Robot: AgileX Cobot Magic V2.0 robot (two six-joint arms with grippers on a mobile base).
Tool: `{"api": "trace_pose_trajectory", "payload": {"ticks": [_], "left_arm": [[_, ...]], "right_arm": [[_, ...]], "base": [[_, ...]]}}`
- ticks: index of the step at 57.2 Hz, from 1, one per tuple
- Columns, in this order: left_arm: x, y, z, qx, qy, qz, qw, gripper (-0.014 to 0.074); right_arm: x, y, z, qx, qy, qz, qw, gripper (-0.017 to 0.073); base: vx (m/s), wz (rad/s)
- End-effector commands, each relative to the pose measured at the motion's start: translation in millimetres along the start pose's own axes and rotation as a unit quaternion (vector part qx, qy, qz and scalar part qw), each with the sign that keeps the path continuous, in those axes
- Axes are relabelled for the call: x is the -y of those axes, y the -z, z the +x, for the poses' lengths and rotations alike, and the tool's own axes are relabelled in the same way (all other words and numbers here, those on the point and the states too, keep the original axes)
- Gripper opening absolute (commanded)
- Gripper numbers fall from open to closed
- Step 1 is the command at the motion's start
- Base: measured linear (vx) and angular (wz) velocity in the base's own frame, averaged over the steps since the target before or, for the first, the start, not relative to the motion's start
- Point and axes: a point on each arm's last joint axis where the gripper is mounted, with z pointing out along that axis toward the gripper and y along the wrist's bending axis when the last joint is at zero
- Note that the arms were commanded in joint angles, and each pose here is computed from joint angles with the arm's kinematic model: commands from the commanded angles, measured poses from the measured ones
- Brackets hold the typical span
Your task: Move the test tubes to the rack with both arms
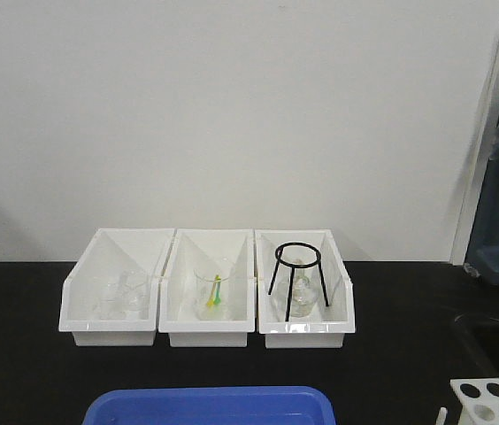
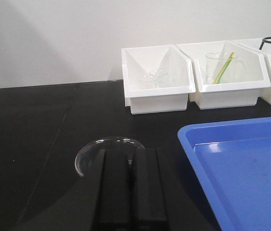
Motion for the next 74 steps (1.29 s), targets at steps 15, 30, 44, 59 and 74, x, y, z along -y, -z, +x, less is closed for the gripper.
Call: {"api": "trace_pose_trajectory", "payload": {"ticks": [15,30,44,59,74], "left_arm": [[-1.2,4,-16,0.06,0.007,-0.006,0.998,-0.0005],[-1.2,4,-16,0.056,0.007,-0.005,0.998,-0.0005],[-1.2,4,-16,0.056,0.007,-0.005,0.998,-0.0005],[-1.2,4,-16,0.056,0.007,-0.005,0.998,-0.0004],[-1.2,4,-16,0.056,0.007,-0.005,0.998,-0.0004]], "right_arm": [[-4.0,19,72,0.04,0.0,-0.001,0.999,-0.0012],[-4.1,19,86,-0.013,-0.011,0.0,1.0,-0.0011],[-4.1,19,86,-0.013,-0.012,0.0,1.0,-0.0011],[-4.1,19,86,-0.013,-0.012,0.0,1.0,-0.0011],[-4.1,19,86,-0.013,-0.013,0.0,1.0,-0.001]], "base": [[0.0,0.0],[0.0,0.0],[0.0,0.0],[0.0,0.0],[0.0,0.0]]}}
